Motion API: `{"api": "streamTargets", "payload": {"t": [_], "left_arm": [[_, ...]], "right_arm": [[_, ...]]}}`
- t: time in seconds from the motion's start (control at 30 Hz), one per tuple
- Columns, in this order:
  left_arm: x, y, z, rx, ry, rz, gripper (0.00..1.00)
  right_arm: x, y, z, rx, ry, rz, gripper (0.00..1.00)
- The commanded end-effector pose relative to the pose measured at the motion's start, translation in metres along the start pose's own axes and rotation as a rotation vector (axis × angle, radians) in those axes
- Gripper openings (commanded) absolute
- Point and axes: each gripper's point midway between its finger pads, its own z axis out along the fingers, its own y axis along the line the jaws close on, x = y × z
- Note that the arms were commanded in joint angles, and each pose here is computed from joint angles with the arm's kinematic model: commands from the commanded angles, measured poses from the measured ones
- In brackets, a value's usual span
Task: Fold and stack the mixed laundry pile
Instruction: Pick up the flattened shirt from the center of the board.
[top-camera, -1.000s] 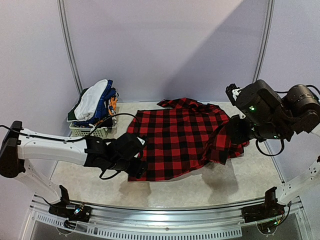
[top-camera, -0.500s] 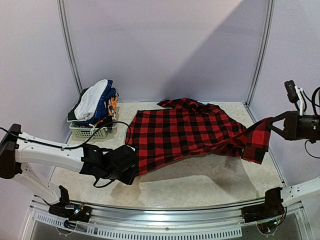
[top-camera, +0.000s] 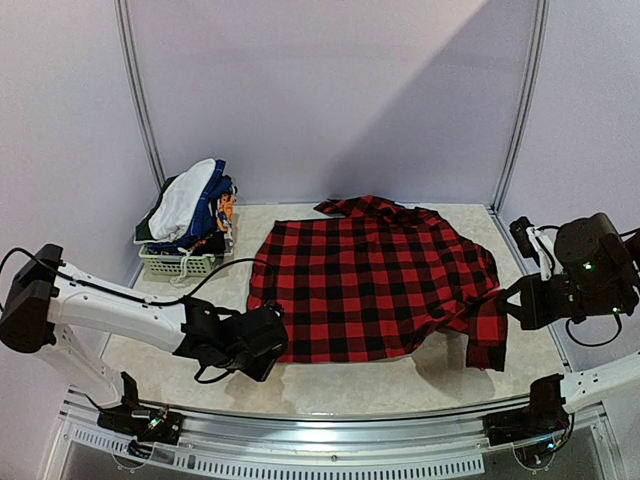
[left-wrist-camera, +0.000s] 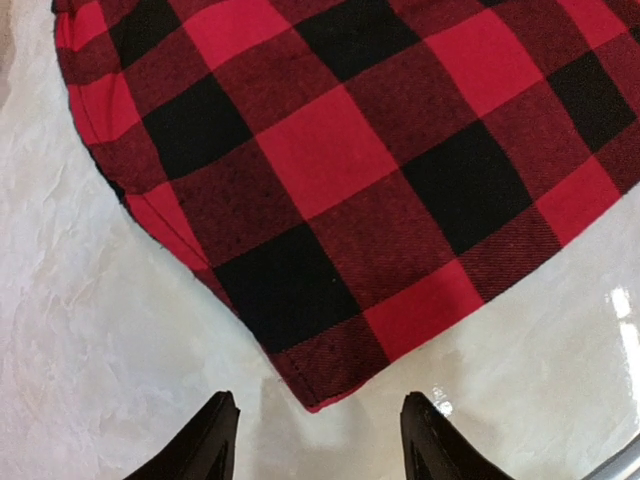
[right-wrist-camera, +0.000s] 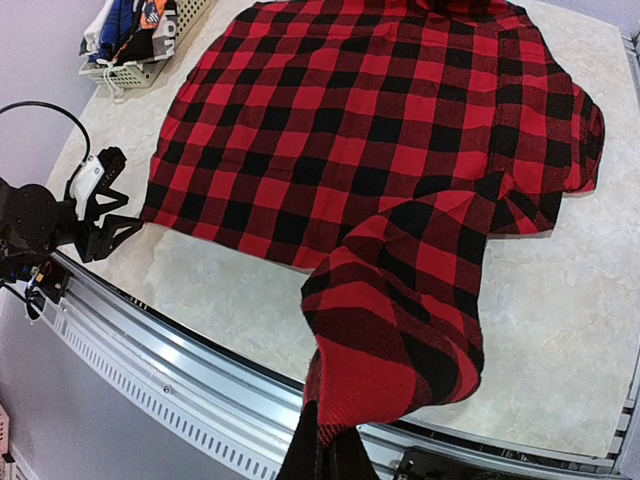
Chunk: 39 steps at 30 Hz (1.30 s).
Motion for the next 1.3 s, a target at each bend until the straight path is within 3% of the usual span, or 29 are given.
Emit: {"api": "streamTargets", "payload": {"t": [0.0,0.4,0.5,0.6,0.63,1.07,1.27], "left_arm": [[0.011,0.012,-0.001,-0.07,0.033,-0.023,0.55],[0.016,-0.005,0.028,-0.004,0.057,-0.077,0.39],[0.016,-0.006,0.034,-0.015,0.065,-0.076,0.28],[0.014,-0.006,0.035,-0.015,0.063,-0.074,0.02],[0.013,-0.006,0.033,-0.012,0.059,-0.076,0.0],[-0.054,0.02,-0.018,-0.085,-0.067,-0.097,0.0],[-0.087,0.038,-0.023,-0.118,-0.102,-0.118,0.0]], "right_arm": [[0.02,-0.03,0.001,0.113,0.061,-0.076,0.0],[0.008,-0.043,0.017,0.266,-0.021,-0.052,0.0],[0.008,-0.042,0.019,0.268,-0.029,-0.049,0.0],[0.005,-0.044,0.019,0.286,-0.047,-0.045,0.0],[0.003,-0.045,0.018,0.292,-0.055,-0.042,0.0],[-0.061,-0.044,0.009,0.497,-0.334,0.054,0.0],[-0.098,-0.037,0.025,0.564,-0.365,0.022,0.0]]}}
